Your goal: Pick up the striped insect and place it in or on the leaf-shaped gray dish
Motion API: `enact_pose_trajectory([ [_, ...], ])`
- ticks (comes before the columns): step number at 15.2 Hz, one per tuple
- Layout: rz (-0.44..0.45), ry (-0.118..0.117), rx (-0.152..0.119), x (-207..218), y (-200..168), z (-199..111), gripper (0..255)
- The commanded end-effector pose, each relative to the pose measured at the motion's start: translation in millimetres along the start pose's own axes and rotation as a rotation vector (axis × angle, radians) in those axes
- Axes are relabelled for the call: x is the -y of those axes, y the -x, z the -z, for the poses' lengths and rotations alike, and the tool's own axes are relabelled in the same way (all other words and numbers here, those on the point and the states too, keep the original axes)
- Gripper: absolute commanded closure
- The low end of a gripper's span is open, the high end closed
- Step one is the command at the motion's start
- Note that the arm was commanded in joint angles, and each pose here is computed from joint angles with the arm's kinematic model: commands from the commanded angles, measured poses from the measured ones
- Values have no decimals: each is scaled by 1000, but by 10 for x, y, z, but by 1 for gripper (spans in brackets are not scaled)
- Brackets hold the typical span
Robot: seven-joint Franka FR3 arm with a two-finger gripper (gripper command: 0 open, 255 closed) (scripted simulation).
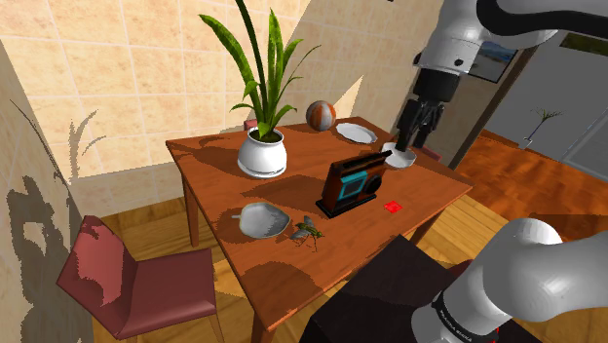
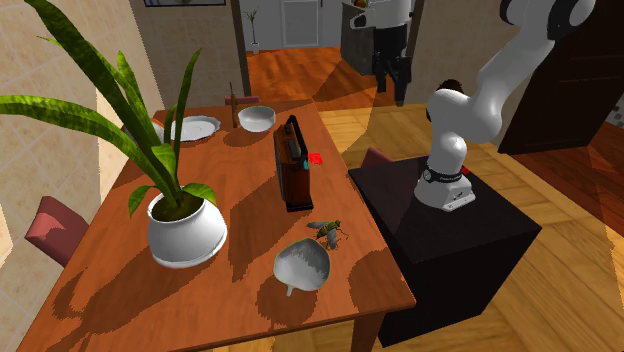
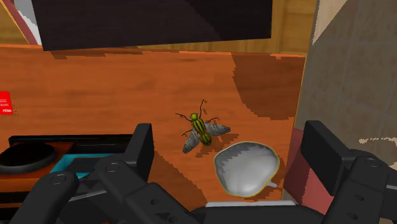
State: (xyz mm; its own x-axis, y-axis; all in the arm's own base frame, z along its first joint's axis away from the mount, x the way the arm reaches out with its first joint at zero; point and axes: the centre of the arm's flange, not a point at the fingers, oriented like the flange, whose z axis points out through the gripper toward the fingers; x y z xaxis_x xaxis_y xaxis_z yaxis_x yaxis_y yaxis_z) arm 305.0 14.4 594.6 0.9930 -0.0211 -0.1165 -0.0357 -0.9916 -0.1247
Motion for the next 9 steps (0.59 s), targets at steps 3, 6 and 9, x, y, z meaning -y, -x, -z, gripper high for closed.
enact_pose_trajectory([
  [3,-18,10,-2,48,-137,-222,0],
  [6,-44,24,-4,110,-345,-555,0],
  [9,-71,39,-6,162,-555,-889,0],
])
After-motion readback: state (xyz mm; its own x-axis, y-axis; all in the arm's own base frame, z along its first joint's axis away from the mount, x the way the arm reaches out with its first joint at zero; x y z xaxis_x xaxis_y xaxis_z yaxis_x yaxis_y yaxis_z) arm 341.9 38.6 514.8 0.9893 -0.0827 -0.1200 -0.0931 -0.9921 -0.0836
